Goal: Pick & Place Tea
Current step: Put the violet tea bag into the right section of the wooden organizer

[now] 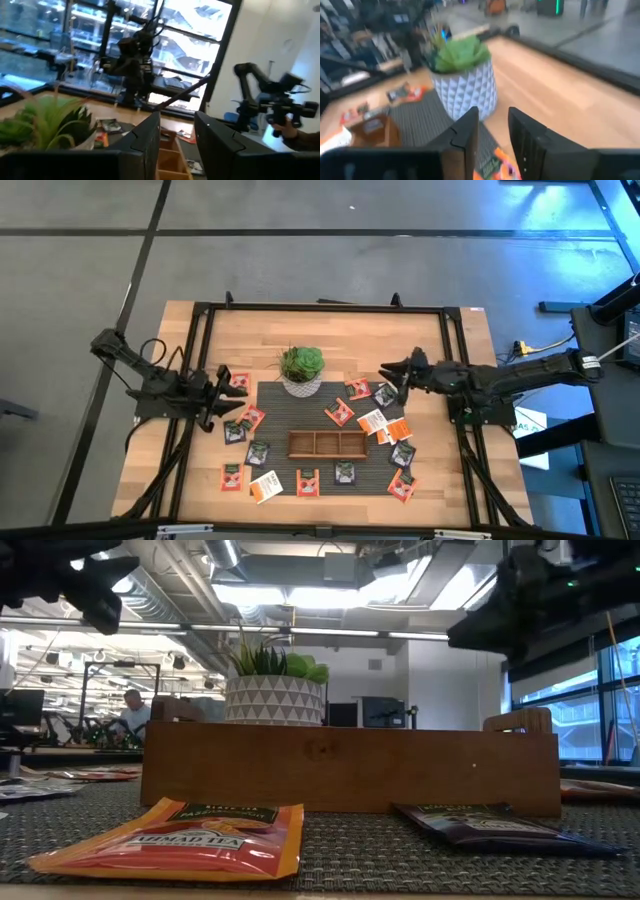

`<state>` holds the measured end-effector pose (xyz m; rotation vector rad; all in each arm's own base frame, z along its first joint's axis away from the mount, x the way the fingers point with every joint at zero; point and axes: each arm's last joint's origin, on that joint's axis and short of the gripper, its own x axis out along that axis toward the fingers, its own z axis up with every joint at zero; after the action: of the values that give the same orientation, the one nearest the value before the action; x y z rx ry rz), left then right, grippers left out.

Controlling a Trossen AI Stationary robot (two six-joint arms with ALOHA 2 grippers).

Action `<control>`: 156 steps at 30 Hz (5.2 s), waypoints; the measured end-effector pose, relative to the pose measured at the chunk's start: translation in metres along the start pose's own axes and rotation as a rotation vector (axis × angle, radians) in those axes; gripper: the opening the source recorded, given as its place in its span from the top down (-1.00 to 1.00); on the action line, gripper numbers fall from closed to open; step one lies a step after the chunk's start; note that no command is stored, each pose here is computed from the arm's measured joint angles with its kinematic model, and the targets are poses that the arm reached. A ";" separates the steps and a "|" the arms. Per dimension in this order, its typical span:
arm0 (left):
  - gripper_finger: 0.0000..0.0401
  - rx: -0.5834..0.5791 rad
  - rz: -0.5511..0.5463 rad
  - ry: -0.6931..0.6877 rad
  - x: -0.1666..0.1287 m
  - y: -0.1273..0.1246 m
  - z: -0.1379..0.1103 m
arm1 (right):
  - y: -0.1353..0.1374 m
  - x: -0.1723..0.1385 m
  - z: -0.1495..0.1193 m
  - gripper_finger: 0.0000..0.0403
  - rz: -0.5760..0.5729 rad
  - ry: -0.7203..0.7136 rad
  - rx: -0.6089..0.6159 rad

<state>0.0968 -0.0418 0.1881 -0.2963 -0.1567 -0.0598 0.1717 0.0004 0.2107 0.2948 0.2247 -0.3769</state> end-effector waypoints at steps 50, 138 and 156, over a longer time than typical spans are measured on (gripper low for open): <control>0.42 -0.029 0.139 0.065 0.032 0.025 -0.013 | -0.021 0.047 -0.066 0.32 -0.366 0.853 0.249; 0.60 -0.189 0.298 0.247 0.247 0.018 -0.032 | 0.139 0.066 0.022 0.98 -0.126 0.345 -0.811; 0.96 0.050 0.158 0.321 0.247 0.017 -0.033 | 0.132 0.027 0.061 0.24 0.069 0.404 -0.604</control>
<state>0.3461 -0.0446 0.1923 -0.2449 0.1841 0.0536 0.2579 0.0889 0.2918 -0.2222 0.7059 -0.1631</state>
